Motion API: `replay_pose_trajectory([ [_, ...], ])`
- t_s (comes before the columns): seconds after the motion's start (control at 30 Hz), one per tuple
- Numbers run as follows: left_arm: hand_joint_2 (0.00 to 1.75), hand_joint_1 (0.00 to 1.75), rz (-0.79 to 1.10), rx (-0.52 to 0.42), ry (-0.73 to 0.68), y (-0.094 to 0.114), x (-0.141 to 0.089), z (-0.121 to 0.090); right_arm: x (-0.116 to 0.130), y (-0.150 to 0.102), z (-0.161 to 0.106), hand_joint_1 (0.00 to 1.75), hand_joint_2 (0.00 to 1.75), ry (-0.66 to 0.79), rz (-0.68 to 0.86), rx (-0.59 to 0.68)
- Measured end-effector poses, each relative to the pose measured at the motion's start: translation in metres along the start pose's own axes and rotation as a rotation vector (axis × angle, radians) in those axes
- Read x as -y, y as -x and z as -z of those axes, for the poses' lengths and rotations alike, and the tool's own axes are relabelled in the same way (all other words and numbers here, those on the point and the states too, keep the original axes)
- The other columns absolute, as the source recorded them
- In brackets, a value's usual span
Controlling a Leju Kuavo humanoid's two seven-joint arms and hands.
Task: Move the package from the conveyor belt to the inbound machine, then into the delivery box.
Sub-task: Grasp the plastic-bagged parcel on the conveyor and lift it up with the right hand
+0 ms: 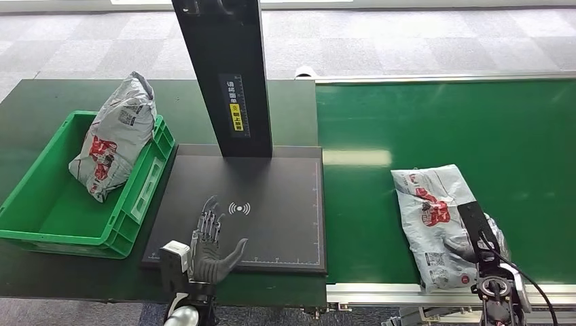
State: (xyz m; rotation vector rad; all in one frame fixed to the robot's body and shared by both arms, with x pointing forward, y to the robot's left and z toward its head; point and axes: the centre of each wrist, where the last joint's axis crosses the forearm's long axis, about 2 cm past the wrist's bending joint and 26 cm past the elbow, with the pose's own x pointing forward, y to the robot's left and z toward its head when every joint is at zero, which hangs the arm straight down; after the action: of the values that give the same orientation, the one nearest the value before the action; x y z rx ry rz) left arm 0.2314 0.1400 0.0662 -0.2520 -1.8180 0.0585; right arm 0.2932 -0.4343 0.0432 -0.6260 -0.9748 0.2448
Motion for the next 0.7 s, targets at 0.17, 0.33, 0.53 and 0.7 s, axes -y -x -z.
replay_pose_trajectory([
  [0.17, 1.75, 0.00, 0.004, -0.006, -0.010, -0.003, 0.000, -0.001, -0.006, -0.004, 0.011, 1.27, 1.75, -0.079, -0.071, -0.112],
  [0.33, 1.75, 0.00, 0.004, -0.012, -0.022, -0.004, 0.001, -0.004, -0.008, -0.005, 0.016, 1.75, 1.75, -0.090, -0.094, -0.150],
  [0.53, 1.75, 0.00, 0.022, 0.000, -0.038, -0.008, 0.000, -0.007, -0.008, -0.012, 0.019, 1.75, 1.75, -0.059, -0.092, -0.125],
  [0.7, 1.75, 0.00, 0.086, 0.054, -0.071, -0.017, -0.008, -0.006, -0.018, -0.029, 0.016, 1.75, 1.75, 0.018, -0.081, 0.050],
])
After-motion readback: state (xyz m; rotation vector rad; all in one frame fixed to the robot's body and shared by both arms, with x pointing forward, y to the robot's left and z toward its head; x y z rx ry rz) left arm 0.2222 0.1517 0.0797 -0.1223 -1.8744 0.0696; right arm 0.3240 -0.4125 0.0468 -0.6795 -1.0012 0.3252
